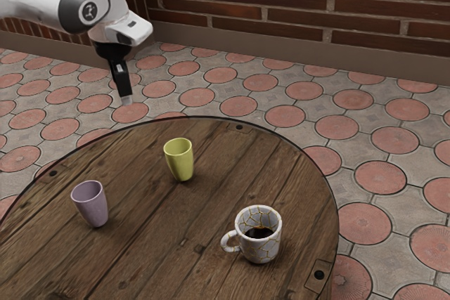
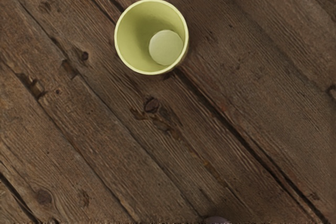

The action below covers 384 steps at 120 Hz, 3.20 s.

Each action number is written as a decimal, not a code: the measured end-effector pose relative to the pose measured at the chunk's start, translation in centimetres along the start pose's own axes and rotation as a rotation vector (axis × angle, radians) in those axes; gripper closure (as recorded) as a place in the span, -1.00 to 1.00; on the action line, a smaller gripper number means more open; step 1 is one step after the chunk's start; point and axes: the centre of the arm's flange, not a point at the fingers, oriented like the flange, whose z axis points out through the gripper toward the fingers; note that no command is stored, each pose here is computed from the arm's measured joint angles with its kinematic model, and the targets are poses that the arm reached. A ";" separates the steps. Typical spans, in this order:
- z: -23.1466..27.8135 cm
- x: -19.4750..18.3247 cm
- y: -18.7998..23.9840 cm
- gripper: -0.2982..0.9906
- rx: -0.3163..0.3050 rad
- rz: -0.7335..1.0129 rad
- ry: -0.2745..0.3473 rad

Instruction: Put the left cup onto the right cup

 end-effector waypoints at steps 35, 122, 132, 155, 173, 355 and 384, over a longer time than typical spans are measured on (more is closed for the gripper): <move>10.3 -0.1 1.2 -0.54 -0.105 0.051 -0.094; 20.7 -8.4 8.7 -0.54 -0.037 0.059 -0.176; 22.0 -10.9 8.1 -0.54 -0.037 0.012 -0.183; 25.1 -11.2 8.2 -0.25 -0.039 -0.004 -0.175; 24.1 -10.7 7.5 0.29 -0.002 -0.017 -0.131; 11.5 7.9 3.1 0.68 0.073 0.086 -0.065; 11.5 11.2 2.9 0.68 0.097 0.147 -0.025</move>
